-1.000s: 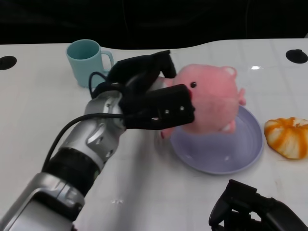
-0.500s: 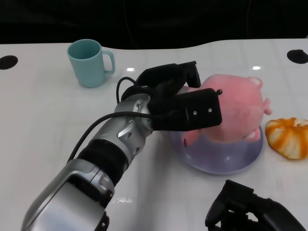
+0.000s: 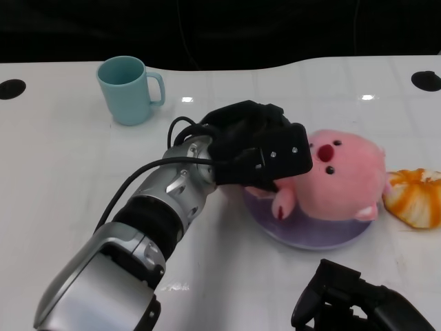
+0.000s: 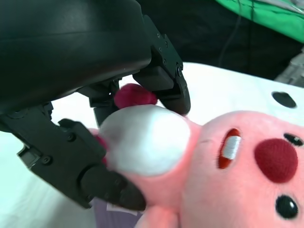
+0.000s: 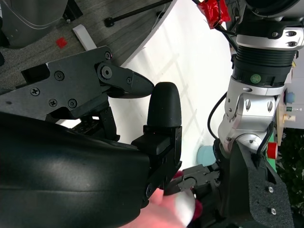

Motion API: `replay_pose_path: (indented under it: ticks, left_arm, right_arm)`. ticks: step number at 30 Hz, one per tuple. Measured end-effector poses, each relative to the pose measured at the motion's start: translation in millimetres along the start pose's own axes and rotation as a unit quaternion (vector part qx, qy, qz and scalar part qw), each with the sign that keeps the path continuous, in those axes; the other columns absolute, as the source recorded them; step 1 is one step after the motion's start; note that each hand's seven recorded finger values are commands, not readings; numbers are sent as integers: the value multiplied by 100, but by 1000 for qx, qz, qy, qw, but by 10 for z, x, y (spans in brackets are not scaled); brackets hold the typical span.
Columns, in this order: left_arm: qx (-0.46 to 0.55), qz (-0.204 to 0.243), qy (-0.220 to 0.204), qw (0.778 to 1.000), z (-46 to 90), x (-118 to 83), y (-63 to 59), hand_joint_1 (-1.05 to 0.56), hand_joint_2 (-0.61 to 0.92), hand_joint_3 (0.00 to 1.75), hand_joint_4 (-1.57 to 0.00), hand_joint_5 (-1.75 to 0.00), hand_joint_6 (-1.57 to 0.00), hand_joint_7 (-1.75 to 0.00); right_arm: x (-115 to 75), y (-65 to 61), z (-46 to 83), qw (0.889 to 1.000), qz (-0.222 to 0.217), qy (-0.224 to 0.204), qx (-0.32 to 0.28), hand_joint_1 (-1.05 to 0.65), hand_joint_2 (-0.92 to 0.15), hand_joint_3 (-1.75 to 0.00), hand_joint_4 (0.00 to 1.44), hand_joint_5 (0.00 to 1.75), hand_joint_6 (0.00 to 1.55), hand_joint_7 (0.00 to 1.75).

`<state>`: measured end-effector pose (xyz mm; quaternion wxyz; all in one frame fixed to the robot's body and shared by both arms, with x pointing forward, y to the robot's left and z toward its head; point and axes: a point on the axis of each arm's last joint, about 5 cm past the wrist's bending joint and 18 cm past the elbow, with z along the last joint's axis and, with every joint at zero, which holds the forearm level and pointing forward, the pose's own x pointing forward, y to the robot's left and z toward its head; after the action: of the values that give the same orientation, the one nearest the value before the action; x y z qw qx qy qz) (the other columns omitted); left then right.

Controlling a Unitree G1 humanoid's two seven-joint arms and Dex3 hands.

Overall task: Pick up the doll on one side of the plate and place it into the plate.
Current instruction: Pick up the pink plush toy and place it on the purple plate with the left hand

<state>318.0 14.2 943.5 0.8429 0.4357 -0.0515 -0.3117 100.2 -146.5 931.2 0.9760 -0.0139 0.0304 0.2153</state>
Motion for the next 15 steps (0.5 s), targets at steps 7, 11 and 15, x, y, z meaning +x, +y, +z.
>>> replay_pose_path:
  ticks: [7,11,15]
  left_arm:
    - [20,-32,-14,999,25,-2,20,-83,92,46,0,-10,-9,-1]
    - [57,-55,-10,997,57,1,69,-91,92,49,0,-1,-4,0]
    - [83,-59,-18,995,83,-15,169,-93,92,46,0,0,-4,-1]
  right_arm:
    - [-2,-5,2,1000,0,0,-1,-20,-84,-70,65,175,41,172]
    - [-7,-22,3,1000,-3,0,-3,-19,-84,-70,65,175,41,172]
    - [-15,-47,5,1000,-6,0,-6,-19,-84,-71,65,175,42,172]
